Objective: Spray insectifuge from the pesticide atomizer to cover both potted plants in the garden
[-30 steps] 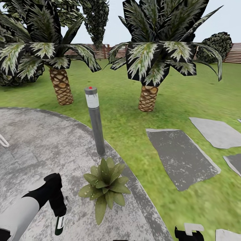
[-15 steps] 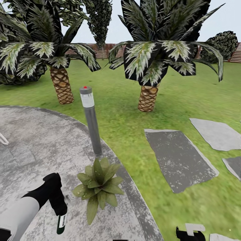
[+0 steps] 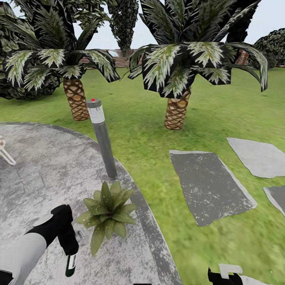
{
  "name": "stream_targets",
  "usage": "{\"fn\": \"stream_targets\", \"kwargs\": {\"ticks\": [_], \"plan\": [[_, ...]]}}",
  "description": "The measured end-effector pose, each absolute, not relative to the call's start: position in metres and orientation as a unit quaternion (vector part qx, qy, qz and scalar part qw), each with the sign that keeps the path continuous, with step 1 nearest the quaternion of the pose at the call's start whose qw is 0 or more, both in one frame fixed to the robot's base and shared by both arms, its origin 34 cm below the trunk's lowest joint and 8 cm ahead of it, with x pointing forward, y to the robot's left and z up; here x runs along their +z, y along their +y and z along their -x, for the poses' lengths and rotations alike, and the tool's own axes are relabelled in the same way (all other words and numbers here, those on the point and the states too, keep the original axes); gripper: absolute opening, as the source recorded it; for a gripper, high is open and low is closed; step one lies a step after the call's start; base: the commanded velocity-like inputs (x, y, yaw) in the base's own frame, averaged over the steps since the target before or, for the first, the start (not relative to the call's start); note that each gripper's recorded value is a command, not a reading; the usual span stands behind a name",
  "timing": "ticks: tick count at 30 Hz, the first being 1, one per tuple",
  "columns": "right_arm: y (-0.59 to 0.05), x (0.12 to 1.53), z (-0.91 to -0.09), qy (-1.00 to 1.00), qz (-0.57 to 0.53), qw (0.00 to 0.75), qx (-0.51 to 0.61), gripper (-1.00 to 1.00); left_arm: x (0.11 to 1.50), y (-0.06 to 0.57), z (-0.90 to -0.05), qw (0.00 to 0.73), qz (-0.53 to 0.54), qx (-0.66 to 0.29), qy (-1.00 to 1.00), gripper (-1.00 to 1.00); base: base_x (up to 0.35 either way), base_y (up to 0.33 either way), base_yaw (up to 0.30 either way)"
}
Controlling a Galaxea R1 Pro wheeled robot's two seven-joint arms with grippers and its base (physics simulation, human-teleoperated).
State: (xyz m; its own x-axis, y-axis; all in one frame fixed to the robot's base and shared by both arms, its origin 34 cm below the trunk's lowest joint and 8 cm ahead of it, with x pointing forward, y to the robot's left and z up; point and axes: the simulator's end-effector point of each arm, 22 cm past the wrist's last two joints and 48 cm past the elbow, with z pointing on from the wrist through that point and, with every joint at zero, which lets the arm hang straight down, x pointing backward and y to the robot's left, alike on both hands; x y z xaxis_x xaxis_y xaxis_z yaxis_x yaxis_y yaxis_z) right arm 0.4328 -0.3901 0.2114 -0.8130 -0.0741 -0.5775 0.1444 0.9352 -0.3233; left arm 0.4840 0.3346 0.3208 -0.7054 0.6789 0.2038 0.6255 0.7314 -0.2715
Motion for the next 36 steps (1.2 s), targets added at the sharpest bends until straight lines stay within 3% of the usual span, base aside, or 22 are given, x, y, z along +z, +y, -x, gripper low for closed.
{"fn": "stream_targets", "kwargs": {"ticks": [5, 12, 19, 36], "plan": [[-0.39, 0.212, -0.433, 0.935, -0.019, 0.305, -0.179, 1.0, 0.318, 0.337, -0.481, 0.148, 0.356, 0.087, -0.919, -1.0, 0.14, -0.232, 0.271], [-0.39, 0.211, -0.433, 0.935, -0.019, 0.305, -0.179, 1.0, 0.311, 0.353, -0.486, 0.14, 0.355, 0.052, -0.923, -1.0, 0.107, -0.021, 0.051], [-0.39, 0.211, -0.433, 0.935, -0.018, 0.305, -0.179, 1.0, 0.306, 0.353, -0.476, 0.148, 0.356, 0.053, -0.921, -1.0, 0.002, -0.013, 0.24], [-0.388, 0.211, -0.433, 0.935, -0.017, 0.305, -0.177, 1.0, 0.305, 0.359, -0.481, 0.14, 0.352, 0.038, -0.925, -1.0, -0.044, -0.254, 0.276]]}}
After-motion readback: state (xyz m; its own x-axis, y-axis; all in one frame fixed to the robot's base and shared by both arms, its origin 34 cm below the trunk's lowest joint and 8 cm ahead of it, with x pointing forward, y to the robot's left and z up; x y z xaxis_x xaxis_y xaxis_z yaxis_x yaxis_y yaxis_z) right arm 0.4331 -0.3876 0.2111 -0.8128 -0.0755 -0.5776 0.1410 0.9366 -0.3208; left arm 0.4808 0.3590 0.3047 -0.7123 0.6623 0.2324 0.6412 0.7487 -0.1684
